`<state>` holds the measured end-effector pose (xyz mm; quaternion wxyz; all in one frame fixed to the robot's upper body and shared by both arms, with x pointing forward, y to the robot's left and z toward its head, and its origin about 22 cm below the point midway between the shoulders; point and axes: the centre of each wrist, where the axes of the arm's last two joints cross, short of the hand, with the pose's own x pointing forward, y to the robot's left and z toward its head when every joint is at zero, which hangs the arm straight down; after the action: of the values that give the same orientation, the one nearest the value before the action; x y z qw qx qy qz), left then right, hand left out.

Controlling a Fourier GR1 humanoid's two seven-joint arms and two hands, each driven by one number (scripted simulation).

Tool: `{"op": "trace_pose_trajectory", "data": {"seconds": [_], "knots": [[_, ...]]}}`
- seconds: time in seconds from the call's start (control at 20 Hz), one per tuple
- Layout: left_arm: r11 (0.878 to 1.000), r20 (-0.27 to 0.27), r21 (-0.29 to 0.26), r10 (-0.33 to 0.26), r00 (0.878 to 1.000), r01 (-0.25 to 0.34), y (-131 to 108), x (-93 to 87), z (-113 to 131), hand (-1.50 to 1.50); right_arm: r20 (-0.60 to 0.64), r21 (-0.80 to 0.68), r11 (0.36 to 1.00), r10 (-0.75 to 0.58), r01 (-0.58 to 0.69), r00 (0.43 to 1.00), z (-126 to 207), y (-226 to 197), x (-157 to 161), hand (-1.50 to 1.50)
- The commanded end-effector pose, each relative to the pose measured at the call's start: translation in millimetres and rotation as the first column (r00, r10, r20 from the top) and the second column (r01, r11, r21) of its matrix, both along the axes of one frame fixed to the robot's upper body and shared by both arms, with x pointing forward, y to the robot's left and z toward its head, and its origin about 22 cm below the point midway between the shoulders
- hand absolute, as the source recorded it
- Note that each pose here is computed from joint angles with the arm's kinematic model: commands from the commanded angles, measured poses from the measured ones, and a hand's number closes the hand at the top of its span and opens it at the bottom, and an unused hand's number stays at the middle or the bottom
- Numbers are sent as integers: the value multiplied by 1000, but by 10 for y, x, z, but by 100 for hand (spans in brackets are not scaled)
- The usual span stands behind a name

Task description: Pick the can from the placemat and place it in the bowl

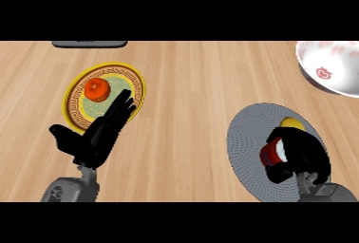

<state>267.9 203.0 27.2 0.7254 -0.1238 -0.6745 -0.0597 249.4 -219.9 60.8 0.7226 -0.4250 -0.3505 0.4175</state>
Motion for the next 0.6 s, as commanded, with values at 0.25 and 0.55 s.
{"op": "trace_pose_trajectory", "data": {"seconds": [0.25,0.55], "knots": [[1000,-1,-8,-8,1000,8,132,-33,-74,0,-4,-38,998,48,-48,999,-162,-2,44,150],[1000,-7,2,-14,1000,14,-121,52,-45,0,-58,-21,880,473,-475,879,-288,-531,96,150]]}}
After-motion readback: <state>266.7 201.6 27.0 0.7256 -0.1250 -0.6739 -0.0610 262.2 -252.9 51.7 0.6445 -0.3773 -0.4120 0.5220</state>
